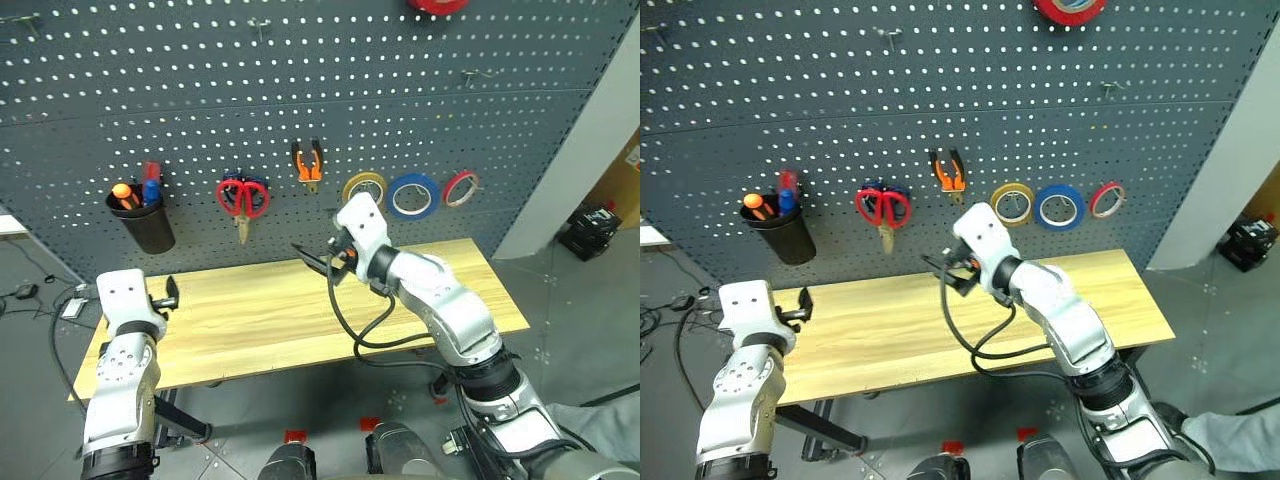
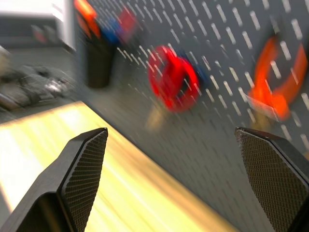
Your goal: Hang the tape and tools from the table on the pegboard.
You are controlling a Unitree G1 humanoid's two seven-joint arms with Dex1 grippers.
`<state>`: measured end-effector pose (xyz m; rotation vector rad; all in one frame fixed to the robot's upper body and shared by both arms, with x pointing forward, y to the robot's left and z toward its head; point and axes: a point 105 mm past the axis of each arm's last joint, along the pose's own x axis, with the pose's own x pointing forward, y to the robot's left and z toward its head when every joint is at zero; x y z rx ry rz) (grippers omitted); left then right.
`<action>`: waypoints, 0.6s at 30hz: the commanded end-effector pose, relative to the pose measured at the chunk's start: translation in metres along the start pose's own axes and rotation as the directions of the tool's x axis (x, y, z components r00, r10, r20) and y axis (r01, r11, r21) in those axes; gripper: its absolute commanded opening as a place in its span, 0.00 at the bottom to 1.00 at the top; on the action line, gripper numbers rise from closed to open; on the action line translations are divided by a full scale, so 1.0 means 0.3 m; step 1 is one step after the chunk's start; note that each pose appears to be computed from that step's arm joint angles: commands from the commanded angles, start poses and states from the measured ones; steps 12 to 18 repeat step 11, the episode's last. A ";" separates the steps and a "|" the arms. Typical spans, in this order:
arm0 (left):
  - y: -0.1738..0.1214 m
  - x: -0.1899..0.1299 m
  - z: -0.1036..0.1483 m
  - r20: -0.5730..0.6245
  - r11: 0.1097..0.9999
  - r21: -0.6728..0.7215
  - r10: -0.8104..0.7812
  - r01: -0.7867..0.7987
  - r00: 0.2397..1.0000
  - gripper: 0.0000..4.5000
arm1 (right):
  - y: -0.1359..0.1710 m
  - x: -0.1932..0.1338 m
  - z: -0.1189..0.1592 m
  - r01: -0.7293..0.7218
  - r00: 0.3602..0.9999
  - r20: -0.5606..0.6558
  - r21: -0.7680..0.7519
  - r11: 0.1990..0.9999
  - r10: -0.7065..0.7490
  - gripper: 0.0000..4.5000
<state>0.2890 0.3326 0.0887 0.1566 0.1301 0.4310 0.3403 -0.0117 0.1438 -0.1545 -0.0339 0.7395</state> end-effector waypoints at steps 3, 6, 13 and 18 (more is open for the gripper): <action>0.013 -0.013 0.090 0.107 0.999 -0.041 -0.027 0.032 0.994 0.86 | -0.133 -0.041 -0.109 0.216 0.975 0.048 0.043 0.975 -0.218 1.00; 0.002 -0.008 0.092 0.104 0.997 -0.050 -0.057 0.062 0.993 0.86 | -0.222 -0.092 -0.245 0.326 0.945 -0.040 0.105 0.940 -0.324 1.00; -0.007 0.009 0.100 0.111 0.997 -0.046 -0.063 0.068 0.992 0.86 | -0.326 -0.147 -0.357 0.456 0.888 -0.118 0.098 0.884 -0.445 1.00; -0.007 0.009 0.100 0.111 0.997 -0.046 -0.063 0.068 0.992 0.86 | -0.326 -0.147 -0.357 0.456 0.888 -0.118 0.098 0.884 -0.445 1.00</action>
